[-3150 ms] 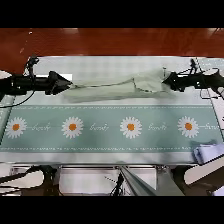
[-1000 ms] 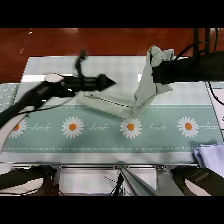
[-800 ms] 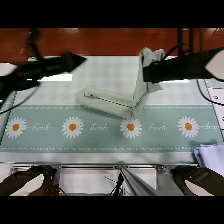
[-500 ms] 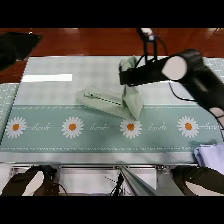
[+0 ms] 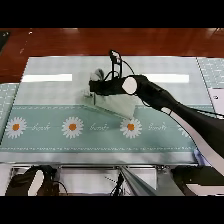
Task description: Fold the shirts.
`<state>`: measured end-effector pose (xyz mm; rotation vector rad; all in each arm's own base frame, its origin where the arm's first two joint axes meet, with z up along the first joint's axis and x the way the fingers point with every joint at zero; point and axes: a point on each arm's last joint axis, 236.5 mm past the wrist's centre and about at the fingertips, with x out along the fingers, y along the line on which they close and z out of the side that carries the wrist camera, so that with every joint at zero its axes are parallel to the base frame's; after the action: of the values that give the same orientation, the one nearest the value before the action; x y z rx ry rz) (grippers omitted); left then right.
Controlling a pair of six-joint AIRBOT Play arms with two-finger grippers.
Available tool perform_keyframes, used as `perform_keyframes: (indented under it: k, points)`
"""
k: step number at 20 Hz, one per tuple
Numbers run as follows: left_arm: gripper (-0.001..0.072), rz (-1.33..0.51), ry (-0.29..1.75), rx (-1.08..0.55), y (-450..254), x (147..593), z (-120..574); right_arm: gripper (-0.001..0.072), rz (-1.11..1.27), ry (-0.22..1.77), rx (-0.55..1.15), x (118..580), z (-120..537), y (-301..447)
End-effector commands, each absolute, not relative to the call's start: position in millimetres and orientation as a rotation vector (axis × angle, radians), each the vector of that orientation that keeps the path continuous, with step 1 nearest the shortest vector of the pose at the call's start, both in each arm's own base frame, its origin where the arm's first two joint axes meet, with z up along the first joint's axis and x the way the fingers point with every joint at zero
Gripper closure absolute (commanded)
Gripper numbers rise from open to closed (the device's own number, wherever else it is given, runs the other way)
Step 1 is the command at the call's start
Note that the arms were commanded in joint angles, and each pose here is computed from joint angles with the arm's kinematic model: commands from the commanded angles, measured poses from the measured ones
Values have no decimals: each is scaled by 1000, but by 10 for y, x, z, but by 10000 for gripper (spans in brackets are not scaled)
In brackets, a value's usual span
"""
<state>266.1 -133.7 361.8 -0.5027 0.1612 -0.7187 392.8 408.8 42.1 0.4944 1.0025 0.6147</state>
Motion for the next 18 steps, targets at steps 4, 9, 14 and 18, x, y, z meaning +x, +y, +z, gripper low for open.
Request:
perform_keyframes:
  k: [4, 9, 14, 18]
  points:
    - [679, -680, 302, -483, -1317, 2688, 3154, 253, 618, 850, 630, 4185, 820, 4135]
    - [679, -670, 303, -477, -1297, 2703, 3135, 253, 499, 874, 404, 4364, 1025, 3057]
    - [679, -579, 358, -379, -1134, 2782, 2892, 293, -6, 1320, -287, 3702, 524, 541]
    - [678, -514, 400, -307, -999, 2823, 2720, 122, 177, 1455, 200, 3420, -122, 857]
